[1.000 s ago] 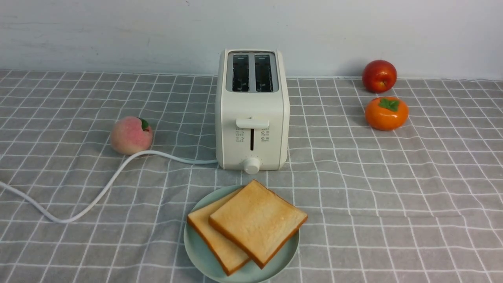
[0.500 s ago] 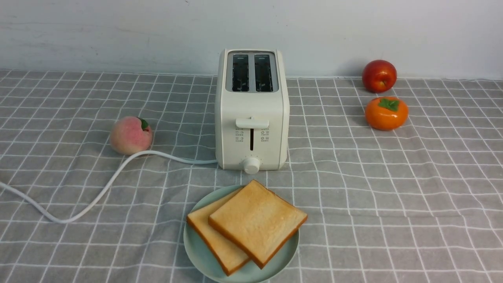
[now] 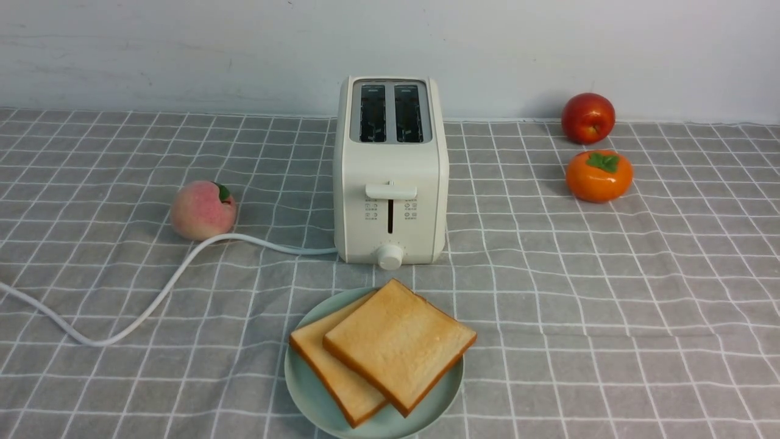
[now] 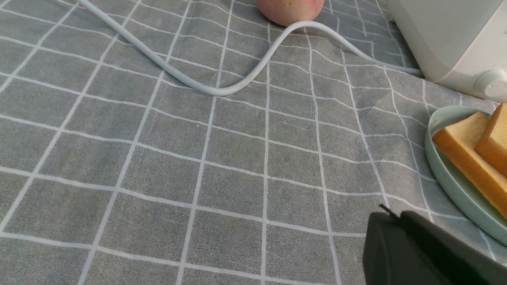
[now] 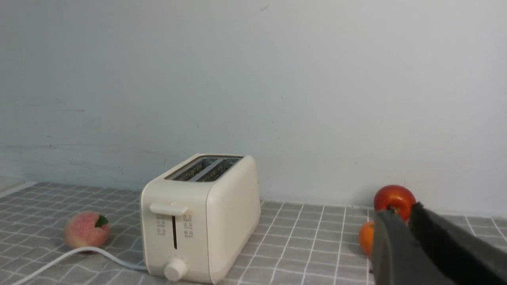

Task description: Take toasted bread from bread machine on grey coffee table place on plate.

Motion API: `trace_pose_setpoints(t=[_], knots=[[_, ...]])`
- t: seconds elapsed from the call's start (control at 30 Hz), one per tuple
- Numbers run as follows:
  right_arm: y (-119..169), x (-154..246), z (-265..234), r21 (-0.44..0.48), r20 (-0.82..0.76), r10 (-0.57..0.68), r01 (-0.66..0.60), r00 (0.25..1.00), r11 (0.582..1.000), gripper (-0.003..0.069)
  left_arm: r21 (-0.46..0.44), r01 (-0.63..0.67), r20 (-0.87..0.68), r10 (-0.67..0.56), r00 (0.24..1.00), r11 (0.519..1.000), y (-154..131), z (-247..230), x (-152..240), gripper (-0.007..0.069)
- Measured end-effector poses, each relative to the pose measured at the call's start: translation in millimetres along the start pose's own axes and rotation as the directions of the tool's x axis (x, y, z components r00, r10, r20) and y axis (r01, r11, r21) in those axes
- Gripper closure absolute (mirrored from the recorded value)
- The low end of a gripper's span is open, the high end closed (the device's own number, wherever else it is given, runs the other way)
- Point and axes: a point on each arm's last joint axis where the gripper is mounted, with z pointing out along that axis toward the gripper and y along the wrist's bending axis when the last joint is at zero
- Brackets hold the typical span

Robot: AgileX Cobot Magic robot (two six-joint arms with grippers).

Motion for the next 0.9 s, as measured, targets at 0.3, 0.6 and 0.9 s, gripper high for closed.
trace_pose_setpoints(t=[0.3, 0.6, 0.9], knots=[[-15.6, 102.0, 1.6, 0.243, -0.380, 0.058, 0.040, 0.923, 0.969, 0.0591, 0.000, -0.002, 0.001, 0.002, 1.000, 1.000, 0.0, 0.0, -0.1, 0.0604], [-17.3, 105.2, -0.2, 0.280, -0.407, 0.081, 0.039, 0.910, 0.959, 0.0583, -0.001, -0.003, 0.001, 0.003, 1.000, 1.000, 0.1, 0.0, -0.1, 0.0596], [-17.3, 105.3, -0.2, 0.280, -0.408, 0.083, 0.039, 0.909, 0.959, 0.0573, -0.001, -0.003, 0.001, 0.003, 1.000, 1.000, 0.1, 0.0, -0.1, 0.0587]])
